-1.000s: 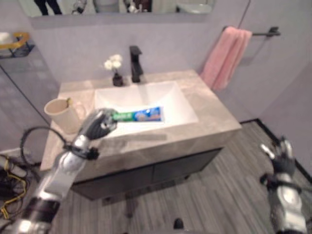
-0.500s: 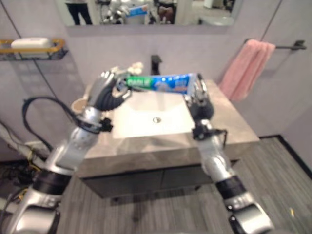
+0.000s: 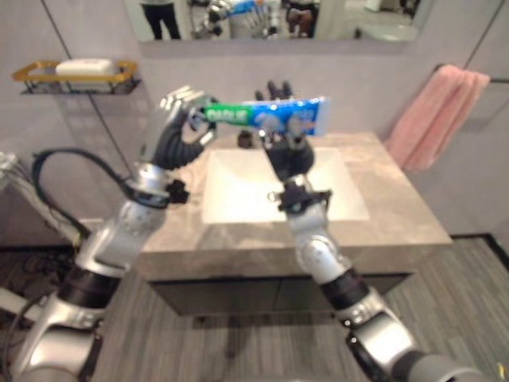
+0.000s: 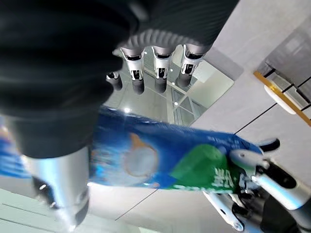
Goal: Put brush and paste in cup on sink, flatten towel.
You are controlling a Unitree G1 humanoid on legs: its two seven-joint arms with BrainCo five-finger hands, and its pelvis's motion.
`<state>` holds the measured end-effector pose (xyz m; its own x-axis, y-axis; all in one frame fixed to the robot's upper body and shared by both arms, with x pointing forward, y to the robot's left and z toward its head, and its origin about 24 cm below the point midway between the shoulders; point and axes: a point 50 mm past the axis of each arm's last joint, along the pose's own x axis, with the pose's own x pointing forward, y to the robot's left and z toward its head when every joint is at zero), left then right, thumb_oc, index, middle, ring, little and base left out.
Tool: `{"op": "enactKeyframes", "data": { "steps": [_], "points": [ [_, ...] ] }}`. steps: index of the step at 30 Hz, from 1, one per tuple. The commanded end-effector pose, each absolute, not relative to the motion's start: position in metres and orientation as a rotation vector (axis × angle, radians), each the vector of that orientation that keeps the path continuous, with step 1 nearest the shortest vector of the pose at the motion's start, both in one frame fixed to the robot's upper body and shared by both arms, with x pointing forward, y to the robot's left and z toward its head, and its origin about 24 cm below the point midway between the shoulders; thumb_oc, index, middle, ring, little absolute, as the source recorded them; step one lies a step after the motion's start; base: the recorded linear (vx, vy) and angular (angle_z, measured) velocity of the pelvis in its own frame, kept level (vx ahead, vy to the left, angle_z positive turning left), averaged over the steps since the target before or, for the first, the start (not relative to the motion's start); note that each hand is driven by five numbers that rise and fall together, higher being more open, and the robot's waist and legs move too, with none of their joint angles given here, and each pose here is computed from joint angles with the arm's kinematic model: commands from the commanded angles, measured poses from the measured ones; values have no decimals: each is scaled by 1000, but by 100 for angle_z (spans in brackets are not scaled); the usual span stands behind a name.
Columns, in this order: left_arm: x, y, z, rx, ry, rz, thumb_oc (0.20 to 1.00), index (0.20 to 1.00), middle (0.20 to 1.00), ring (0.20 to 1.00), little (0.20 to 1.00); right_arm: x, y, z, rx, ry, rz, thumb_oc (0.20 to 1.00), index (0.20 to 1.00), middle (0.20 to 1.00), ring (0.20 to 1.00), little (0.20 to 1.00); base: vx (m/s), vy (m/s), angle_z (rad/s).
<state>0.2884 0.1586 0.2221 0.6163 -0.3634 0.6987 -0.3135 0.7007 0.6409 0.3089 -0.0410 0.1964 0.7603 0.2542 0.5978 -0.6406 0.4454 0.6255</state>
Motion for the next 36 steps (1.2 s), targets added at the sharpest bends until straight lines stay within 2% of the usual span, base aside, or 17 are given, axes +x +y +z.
{"op": "enactKeyframes", "data": {
  "steps": [1, 7, 8, 9, 18, 19, 29, 32, 33, 36],
  "points": [
    [285, 144, 275, 743, -1164, -10, 200, 200, 200, 200, 200, 308, -40, 248, 1021, -647, 634, 1000, 1000, 1000, 1000, 1000, 0, 0, 0],
    [286, 148, 263, 718, -1108, -30, 200, 200, 200, 200, 200, 310, -39, 256, 1016, -668, 619, 1000, 1000, 1000, 1000, 1000, 0, 0, 0],
    [287, 148, 258, 708, -1090, -38, 200, 200, 200, 200, 200, 309, -39, 258, 1011, -678, 617, 567, 567, 567, 567, 567, 0, 0, 0],
    [287, 149, 256, 704, -1080, -37, 200, 200, 200, 200, 200, 309, -39, 260, 1005, -684, 616, 200, 200, 200, 200, 200, 0, 0, 0],
    [288, 151, 246, 697, -1035, -53, 200, 200, 200, 200, 200, 309, -40, 260, 1002, -694, 591, 200, 200, 200, 200, 200, 0, 0, 0],
    [288, 152, 246, 699, -1029, -48, 1000, 1000, 1000, 1000, 1000, 310, -40, 260, 1006, -694, 581, 200, 200, 200, 200, 200, 0, 0, 0],
    [271, 166, 253, 740, -1108, 80, 1000, 1000, 1000, 1000, 1000, 315, -65, 268, 1055, -773, 426, 200, 200, 200, 200, 200, 13, -1, 25],
    [253, 185, 258, 766, -1154, 159, 1000, 1000, 1000, 1000, 1000, 316, -84, 273, 1054, -844, 359, 200, 200, 200, 200, 200, 34, -13, 57],
    [241, 203, 255, 754, -1148, 222, 1000, 1000, 1000, 1000, 1000, 316, -95, 274, 1055, -874, 319, 200, 200, 200, 200, 200, 26, -16, 86],
    [230, 226, 245, 759, -1090, 295, 1000, 1000, 1000, 1000, 1000, 317, -100, 271, 1040, -878, 298, 200, 200, 200, 200, 200, 18, -1, 69]
  ]
}}
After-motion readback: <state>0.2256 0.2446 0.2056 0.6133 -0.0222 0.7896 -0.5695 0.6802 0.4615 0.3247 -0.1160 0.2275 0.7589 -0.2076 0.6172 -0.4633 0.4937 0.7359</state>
